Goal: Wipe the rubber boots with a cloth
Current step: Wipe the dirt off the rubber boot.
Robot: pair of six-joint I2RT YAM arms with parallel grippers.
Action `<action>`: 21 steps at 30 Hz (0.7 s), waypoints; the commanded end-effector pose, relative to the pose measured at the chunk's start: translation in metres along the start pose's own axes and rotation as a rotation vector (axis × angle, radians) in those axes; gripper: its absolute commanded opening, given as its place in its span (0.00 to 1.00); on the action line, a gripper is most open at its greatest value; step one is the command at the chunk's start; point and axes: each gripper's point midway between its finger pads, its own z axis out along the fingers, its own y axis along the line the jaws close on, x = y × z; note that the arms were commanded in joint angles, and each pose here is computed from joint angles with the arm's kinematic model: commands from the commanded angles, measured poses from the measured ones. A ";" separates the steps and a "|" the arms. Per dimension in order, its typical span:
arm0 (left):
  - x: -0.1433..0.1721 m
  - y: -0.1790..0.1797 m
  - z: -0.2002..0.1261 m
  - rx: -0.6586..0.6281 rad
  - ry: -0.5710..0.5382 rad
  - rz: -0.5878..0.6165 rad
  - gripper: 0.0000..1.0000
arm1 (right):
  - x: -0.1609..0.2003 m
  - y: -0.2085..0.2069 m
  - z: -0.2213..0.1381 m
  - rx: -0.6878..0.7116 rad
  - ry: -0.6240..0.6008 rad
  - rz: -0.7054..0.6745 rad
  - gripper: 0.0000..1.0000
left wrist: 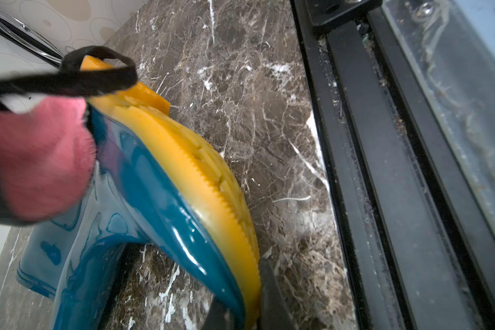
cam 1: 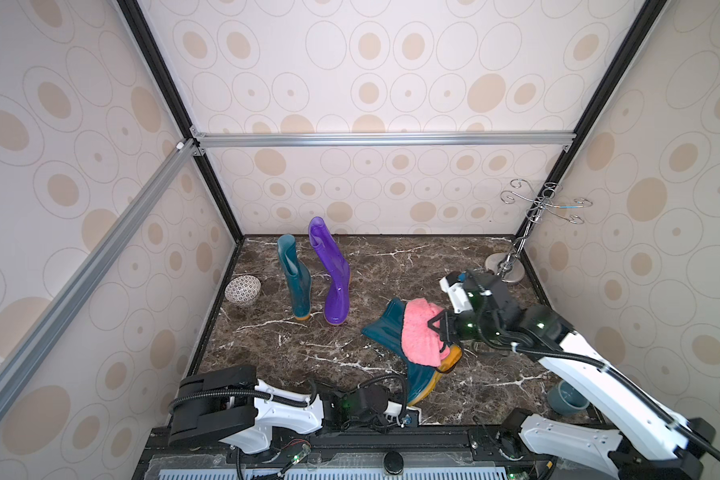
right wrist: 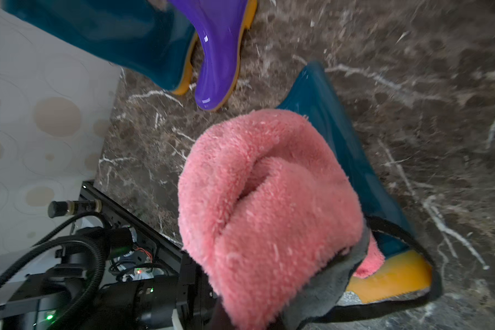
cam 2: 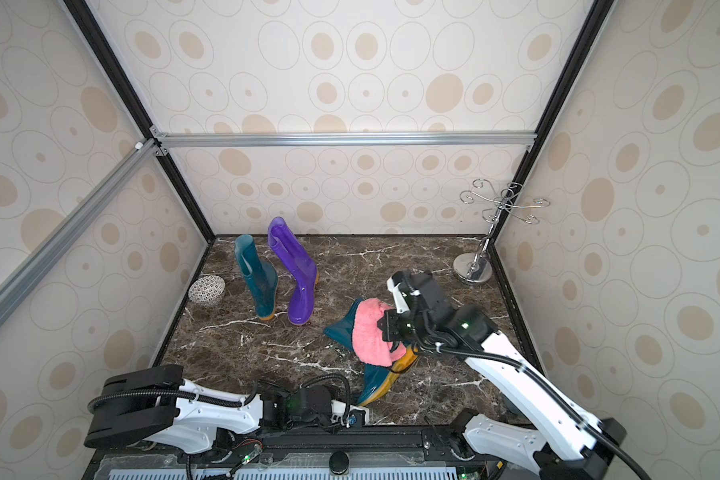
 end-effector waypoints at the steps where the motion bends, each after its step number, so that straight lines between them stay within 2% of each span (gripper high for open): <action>1: -0.020 0.000 -0.005 0.004 -0.066 0.052 0.00 | 0.006 -0.002 0.038 -0.015 0.041 0.018 0.00; 8: -0.021 -0.001 -0.003 0.010 -0.067 0.052 0.00 | 0.010 -0.003 0.130 -0.016 0.137 -0.016 0.00; 11: -0.020 -0.001 -0.003 0.012 -0.066 0.050 0.00 | 0.005 -0.003 0.163 -0.026 0.134 0.006 0.00; 15: -0.020 -0.002 -0.004 0.014 -0.067 0.046 0.00 | -0.014 -0.004 0.184 -0.005 0.068 0.014 0.00; 21: -0.019 -0.004 -0.002 0.023 -0.067 0.042 0.00 | -0.072 -0.032 0.179 0.104 -0.163 0.061 0.00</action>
